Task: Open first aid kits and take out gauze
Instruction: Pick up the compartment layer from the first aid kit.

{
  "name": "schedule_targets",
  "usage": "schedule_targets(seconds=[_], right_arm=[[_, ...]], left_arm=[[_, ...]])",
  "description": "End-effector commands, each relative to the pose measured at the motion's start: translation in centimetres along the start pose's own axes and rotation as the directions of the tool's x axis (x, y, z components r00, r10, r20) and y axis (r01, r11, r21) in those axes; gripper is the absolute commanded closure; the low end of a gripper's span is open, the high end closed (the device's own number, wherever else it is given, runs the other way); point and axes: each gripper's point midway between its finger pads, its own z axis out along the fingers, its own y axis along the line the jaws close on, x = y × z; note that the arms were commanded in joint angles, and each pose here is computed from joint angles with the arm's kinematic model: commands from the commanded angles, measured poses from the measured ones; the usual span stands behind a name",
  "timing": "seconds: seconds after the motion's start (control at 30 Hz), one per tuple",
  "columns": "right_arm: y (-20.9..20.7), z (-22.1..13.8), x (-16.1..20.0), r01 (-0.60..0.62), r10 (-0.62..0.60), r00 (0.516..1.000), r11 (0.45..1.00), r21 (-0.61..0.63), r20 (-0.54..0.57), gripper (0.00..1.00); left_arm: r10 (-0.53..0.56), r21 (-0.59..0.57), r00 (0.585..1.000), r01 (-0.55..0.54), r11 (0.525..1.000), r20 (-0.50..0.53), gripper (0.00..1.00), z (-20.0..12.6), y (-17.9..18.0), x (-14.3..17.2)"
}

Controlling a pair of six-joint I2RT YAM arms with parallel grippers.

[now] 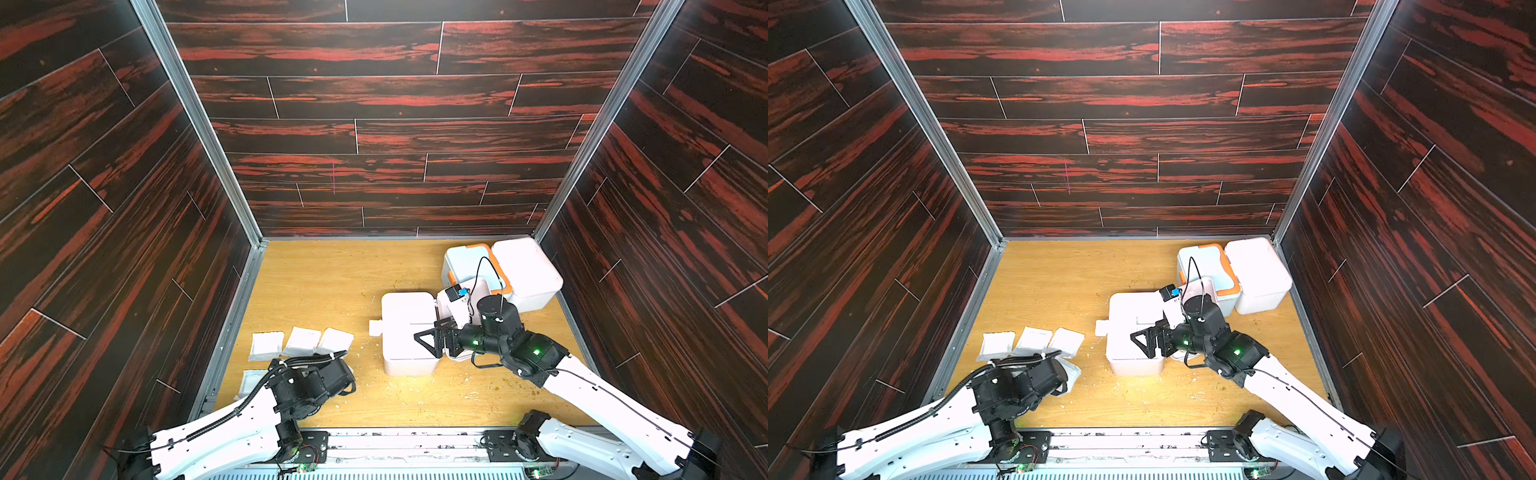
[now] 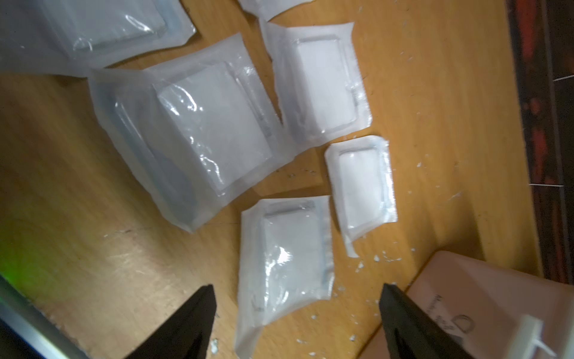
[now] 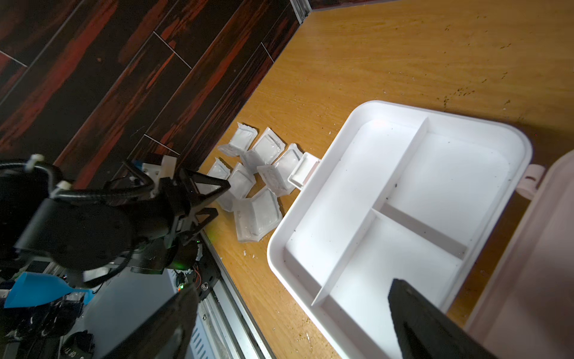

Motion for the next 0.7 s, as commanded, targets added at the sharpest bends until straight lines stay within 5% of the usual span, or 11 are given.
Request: schedule_targets(seconds=[0.0, 0.17, 0.33, 0.5, 0.67], right_arm=[[0.3, -1.7, -1.5, 0.032, -0.034, 0.998, 0.999, 0.036, 0.061, 0.01], [-0.4, -3.1, -2.5, 0.038, -0.051, 0.989, 0.994, 0.098, 0.136, 0.01], [-1.2, -4.8, -3.3, 0.023, -0.057, 0.975, 0.988, 0.155, 0.217, 0.01], [-1.8, -6.8, -3.7, -0.002, -0.058, 0.953, 0.981, 0.196, 0.298, 0.01], [-2.5, -8.3, -3.6, -0.018, -0.065, 0.936, 0.972, 0.234, 0.346, 0.01]], left_arm=[[-0.303, 0.077, 0.951, 0.298, 0.952, 0.067, 0.08, -2.5, -2.2, -2.6], [-0.129, 0.381, 0.989, 0.092, 0.92, 0.07, 0.0, -5.3, -10.5, -2.6], [0.072, 0.458, 0.977, -0.158, 0.875, 0.201, 0.0, -8.2, -15.3, -3.0], [0.278, 0.546, 0.924, -0.38, 0.747, 0.262, 0.0, -10.5, -20.6, -0.3], [0.485, 0.549, 0.816, -0.572, 0.609, 0.313, 0.0, -11.0, -23.1, 2.8]])
